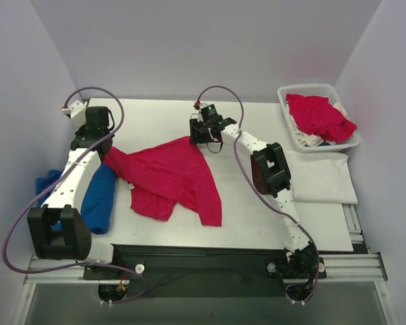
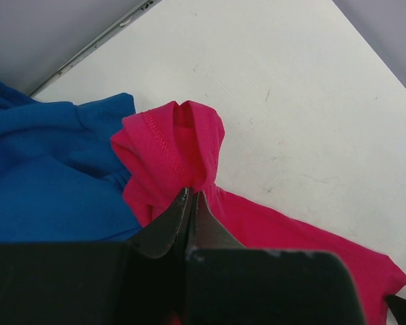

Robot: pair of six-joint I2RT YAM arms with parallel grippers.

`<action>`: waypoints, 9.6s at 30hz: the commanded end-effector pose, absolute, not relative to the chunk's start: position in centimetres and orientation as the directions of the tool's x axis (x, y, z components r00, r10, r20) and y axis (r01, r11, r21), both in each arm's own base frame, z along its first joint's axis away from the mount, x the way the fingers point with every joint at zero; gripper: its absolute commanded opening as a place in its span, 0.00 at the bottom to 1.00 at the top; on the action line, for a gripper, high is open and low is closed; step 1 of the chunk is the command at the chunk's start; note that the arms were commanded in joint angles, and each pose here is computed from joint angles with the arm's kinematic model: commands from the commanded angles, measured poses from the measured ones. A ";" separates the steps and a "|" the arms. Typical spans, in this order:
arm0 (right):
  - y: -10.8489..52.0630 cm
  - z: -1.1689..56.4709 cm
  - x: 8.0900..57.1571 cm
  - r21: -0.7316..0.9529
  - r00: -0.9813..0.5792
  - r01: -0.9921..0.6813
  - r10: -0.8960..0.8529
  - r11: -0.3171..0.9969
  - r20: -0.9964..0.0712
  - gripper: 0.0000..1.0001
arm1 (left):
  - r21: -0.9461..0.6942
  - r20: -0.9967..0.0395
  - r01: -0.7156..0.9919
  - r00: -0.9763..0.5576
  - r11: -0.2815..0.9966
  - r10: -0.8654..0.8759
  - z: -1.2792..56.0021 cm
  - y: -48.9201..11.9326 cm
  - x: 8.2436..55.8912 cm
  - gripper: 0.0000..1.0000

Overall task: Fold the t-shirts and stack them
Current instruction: Flatten out the tshirt

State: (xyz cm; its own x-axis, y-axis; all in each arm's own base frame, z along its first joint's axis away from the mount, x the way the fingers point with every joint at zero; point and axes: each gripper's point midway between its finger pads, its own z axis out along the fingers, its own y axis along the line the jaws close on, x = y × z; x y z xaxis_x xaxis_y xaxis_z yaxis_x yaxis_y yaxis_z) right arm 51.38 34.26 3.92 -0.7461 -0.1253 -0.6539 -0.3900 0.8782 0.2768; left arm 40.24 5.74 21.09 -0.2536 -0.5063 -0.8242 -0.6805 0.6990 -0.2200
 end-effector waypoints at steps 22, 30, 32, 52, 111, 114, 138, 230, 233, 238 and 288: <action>36.6 4.9 54.0 0.312 -0.729 -0.387 -0.081 0.867 -0.680 0.53 | -0.296 -0.818 -0.655 -0.203 0.696 -0.538 22.6 5.3 40.9 0.00; 37.6 4.7 53.8 0.345 -0.745 -0.401 -0.083 0.849 -0.661 0.45 | -0.305 -0.816 -0.651 -0.197 0.695 -0.543 22.9 5.2 40.6 0.00; 37.9 4.6 53.7 0.361 -0.750 -0.404 -0.079 0.841 -0.656 0.40 | -0.304 -0.817 -0.651 -0.198 0.696 -0.542 23.0 5.2 40.4 0.00; 37.5 3.4 53.7 0.416 -0.804 -0.306 0.001 0.856 -0.594 0.58 | -0.336 -0.808 -0.643 -0.179 0.689 -0.561 24.0 4.9 40.3 0.00; 6.5 44.4 27.5 0.190 -0.060 -0.103 0.185 0.976 -0.981 0.00 | -0.475 -0.842 0.046 0.266 0.879 -0.469 57.4 -0.5 28.0 0.00; 6.4 45.3 23.8 0.204 -0.009 -0.179 0.206 0.962 -0.978 0.00 | -0.454 -0.811 0.096 0.366 0.886 -0.456 61.1 -0.4 22.6 0.00; 8.8 44.2 29.7 0.206 -0.072 -0.175 0.196 0.963 -0.978 0.00 | -0.446 -0.817 0.242 0.284 0.862 -0.502 59.2 -3.5 32.2 0.00; 7.1 16.0 52.0 0.064 -0.534 0.291 0.217 0.955 -0.817 0.73 | -0.345 -0.834 -0.044 -0.444 0.937 -0.328 21.3 -13.6 60.5 0.88; 8.3 13.4 48.6 0.047 -0.629 0.259 0.205 0.965 -0.749 0.73 | -0.345 -0.789 -0.070 -0.518 0.936 -0.330 19.1 -14.5 56.4 0.88; 9.1 10.4 45.6 0.066 -0.710 0.240 0.222 0.968 -0.669 0.71 | -0.350 -0.684 -0.152 -0.632 0.924 -0.363 14.2 -14.7 51.3 0.85; 11.3 5.2 58.4 0.329 -0.811 0.220 0.360 0.918 -0.462 0.67 | -0.647 -0.593 -0.164 -0.507 0.745 -0.626 10.4 -8.3 68.4 0.89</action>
State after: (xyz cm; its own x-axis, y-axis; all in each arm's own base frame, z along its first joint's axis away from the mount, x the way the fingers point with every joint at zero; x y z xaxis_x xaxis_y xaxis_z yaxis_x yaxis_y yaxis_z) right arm 57.72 12.15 2.87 -0.8144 0.4006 -0.4198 0.2715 0.9025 0.3345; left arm 65.80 -8.31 5.16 -0.5790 -0.6540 -0.4868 -0.3467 0.7380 -0.5790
